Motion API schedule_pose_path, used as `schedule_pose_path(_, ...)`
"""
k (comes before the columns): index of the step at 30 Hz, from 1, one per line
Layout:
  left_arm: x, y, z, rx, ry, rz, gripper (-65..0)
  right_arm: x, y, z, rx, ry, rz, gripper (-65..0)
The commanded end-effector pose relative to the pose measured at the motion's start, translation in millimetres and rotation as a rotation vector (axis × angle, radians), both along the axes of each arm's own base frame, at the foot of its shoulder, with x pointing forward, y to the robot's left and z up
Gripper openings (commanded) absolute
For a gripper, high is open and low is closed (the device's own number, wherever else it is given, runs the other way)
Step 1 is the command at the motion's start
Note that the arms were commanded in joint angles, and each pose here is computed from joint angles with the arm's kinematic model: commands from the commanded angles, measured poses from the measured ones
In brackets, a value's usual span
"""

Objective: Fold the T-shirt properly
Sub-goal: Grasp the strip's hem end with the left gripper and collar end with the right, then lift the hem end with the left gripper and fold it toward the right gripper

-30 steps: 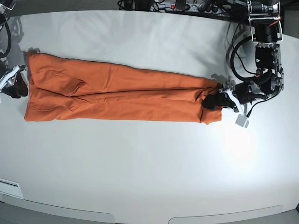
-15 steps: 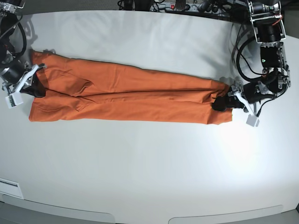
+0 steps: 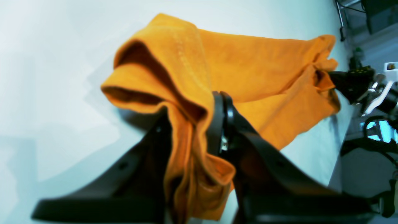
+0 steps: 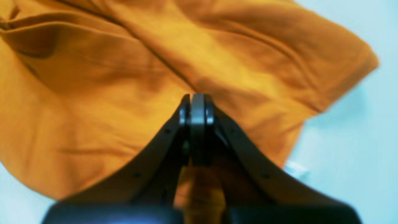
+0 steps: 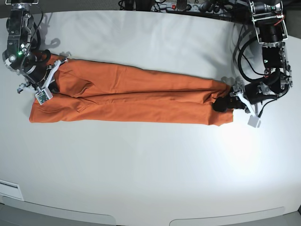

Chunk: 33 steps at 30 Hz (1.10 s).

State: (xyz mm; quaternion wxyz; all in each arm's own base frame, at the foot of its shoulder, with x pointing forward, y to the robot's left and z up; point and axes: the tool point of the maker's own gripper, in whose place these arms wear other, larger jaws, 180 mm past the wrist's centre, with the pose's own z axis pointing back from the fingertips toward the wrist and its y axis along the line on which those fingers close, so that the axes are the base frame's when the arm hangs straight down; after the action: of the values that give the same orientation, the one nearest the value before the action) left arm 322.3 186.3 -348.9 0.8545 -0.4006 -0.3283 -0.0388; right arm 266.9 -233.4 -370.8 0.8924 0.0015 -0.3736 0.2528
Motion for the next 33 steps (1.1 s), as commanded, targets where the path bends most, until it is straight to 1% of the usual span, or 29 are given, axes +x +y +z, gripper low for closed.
schedule_pose_path(1, 9, 5, 17, -0.010, -0.057, 0.005, -65.0, 7, -3, 8, -0.009, -0.035, 0.007, -65.0)
schedule_pose_path(4, 11, 4, 22, -0.005, -0.074, -0.001, -65.0, 2, -3, -7, 0.001, -0.001, 0.008, -65.0)
schedule_pose_path(9, 16, 7, 35, 0.022, -0.113, -0.012, -65.0, -9, -11, -34, 0.036, 0.063, -0.033, -65.0)
schedule_pose_path(11, 13, 3, 40, 0.022, -0.123, -0.041, -65.0, -11, -12, -37, 0.037, 0.075, -0.030, -65.0)
schedule_pose_path(13, 9, -5, 51, 0.000, -0.165, -0.093, -65.0, -12, -10, -37, 0.039, 0.077, -0.019, -65.0)
schedule_pose_path(16, 7, -13, 64, -0.012, -0.201, -0.130, -65.0, -9, -9, -36, 0.046, 0.071, -0.021, -65.0)
schedule_pose_path(19, 5, -22, 78, -0.040, -0.251, -0.166, -65.0, -9, -9, -36, 0.045, 0.071, -0.021, -65.0)
schedule_pose_path(22, 5, -33, 84, -0.065, -0.279, -0.180, -65.0, -10, -10, -36, 0.044, 0.074, -0.021, -65.0)
schedule_pose_path(27, 5, -70, 81, -0.166, -0.293, -0.185, -65.0, -11, -10, -37, 0.039, 0.082, -0.022, -65.0)
schedule_pose_path(30, 8, -92, 79, -0.223, -0.302, -0.164, -65.0, -12, -11, -38, 0.035, 0.092, -0.024, -65.0)
schedule_pose_path(33, 15, -108, 77, -0.248, -0.313, -0.127, -65.0, -13, -11, -39, 0.031, 0.098, -0.025, -65.0)
